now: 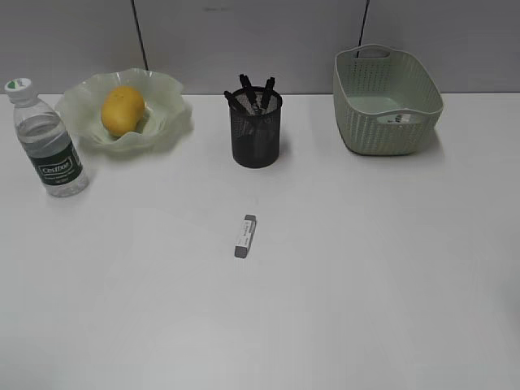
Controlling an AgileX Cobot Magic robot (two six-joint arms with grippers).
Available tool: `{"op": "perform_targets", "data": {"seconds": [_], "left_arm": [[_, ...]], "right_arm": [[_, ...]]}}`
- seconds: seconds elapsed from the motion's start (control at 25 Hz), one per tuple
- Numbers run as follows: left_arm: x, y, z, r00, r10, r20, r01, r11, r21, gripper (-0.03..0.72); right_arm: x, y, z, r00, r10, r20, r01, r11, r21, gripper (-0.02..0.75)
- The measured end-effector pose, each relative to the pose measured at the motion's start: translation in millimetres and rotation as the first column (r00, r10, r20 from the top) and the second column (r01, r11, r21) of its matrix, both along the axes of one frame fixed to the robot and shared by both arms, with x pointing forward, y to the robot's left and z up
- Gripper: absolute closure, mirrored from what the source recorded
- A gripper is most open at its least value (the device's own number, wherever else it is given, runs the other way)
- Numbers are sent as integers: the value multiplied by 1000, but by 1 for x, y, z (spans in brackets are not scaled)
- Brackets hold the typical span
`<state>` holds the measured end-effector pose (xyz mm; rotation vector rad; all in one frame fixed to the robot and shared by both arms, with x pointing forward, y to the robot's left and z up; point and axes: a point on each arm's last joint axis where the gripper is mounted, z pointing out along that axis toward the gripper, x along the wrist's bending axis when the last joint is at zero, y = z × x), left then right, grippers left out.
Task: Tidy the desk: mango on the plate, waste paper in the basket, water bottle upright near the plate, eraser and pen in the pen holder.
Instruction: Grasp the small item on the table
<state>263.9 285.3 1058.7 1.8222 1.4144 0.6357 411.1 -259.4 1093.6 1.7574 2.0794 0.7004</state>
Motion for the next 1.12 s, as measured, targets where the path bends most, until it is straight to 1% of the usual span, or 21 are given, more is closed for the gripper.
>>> {"op": "perform_targets", "data": {"seconds": [0.12, 0.24, 0.44, 0.6, 0.8, 1.12], "left_arm": [[0, 0, 0, 1000, 0, 0, 0, 1000, 0, 307], [0, 0, 0, 1000, 0, 0, 0, 1000, 0, 307], [0, 0, 0, 1000, 0, 0, 0, 1000, 0, 307], [0, 0, 0, 1000, 0, 0, 0, 1000, 0, 307], [0, 0, 0, 1000, 0, 0, 0, 1000, 0, 308], [2, 0, 0, 1000, 0, -15, 0, 1000, 2, 308]], "right_arm": [[-34, -7, 1, 995, -10, 101, 8, 1000, 24, 272], [-63, -15, -4, 983, -19, 180, 15, 1000, 24, 272], [-102, -24, -14, 962, -34, 273, 24, 999, 42, 272], [-125, -29, -16, 935, -40, 352, 20, 998, 60, 272], [-141, -33, -19, 929, -40, 369, 23, 998, 51, 272], [-141, -33, -27, 938, -38, 344, 27, 999, 36, 272]]}}
